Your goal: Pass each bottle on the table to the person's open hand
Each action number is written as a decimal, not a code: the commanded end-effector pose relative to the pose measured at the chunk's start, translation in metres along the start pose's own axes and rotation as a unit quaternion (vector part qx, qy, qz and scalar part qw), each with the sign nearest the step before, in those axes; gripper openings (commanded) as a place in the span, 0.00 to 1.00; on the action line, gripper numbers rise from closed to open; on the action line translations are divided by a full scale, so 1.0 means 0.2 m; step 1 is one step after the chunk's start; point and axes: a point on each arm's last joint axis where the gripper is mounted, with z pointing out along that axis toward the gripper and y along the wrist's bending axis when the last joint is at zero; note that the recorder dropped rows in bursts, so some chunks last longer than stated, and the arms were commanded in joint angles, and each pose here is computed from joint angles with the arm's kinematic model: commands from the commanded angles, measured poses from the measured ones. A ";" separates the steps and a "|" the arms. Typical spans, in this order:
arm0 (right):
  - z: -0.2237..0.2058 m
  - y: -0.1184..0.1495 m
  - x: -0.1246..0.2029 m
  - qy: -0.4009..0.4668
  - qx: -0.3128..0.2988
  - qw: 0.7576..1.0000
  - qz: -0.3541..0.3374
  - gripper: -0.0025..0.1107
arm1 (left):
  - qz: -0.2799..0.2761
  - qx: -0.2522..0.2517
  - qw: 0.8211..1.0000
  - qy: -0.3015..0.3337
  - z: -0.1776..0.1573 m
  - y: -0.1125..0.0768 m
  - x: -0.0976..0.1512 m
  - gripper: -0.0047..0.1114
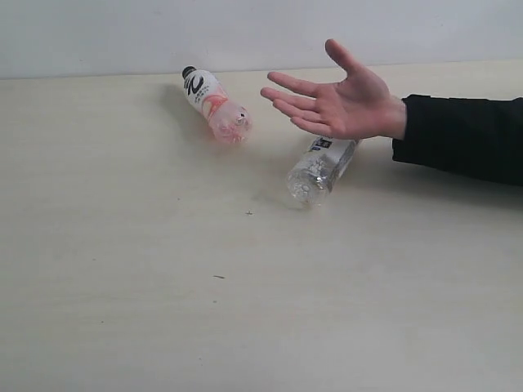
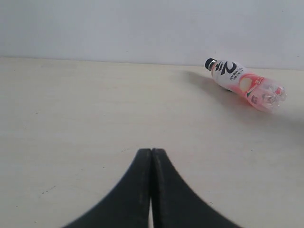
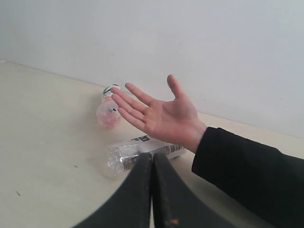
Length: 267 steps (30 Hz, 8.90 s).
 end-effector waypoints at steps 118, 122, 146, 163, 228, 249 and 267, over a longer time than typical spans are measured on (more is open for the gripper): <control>0.00 0.00 0.00 -0.005 -0.004 1.000 0.009 0.03 | 0.138 0.297 0.930 0.163 1.10 -0.81 -0.48 0.62; 0.00 0.00 0.00 -0.005 -0.004 1.000 0.009 0.03 | 0.132 0.315 0.922 0.179 1.14 -0.91 -0.43 0.62; 0.00 0.00 -0.01 -0.017 -0.002 1.000 0.008 0.03 | 0.179 0.314 0.906 0.222 1.30 -1.48 -0.12 0.71; 0.00 0.00 -0.01 -0.017 -0.002 1.000 0.008 0.03 | 0.174 0.312 0.904 0.234 1.35 -1.51 -0.05 0.71; 0.00 0.00 -0.01 -0.017 -0.003 1.000 0.009 0.03 | 0.146 0.307 0.906 0.253 1.46 -1.59 0.07 0.80; 0.00 0.00 -0.01 -0.017 -0.003 1.000 0.009 0.03 | 0.148 0.307 0.902 0.265 1.45 -1.60 0.13 0.80; 0.00 0.00 -0.01 -0.017 -0.003 1.000 0.009 0.03 | 0.126 0.297 0.907 0.272 1.46 -1.60 0.13 0.40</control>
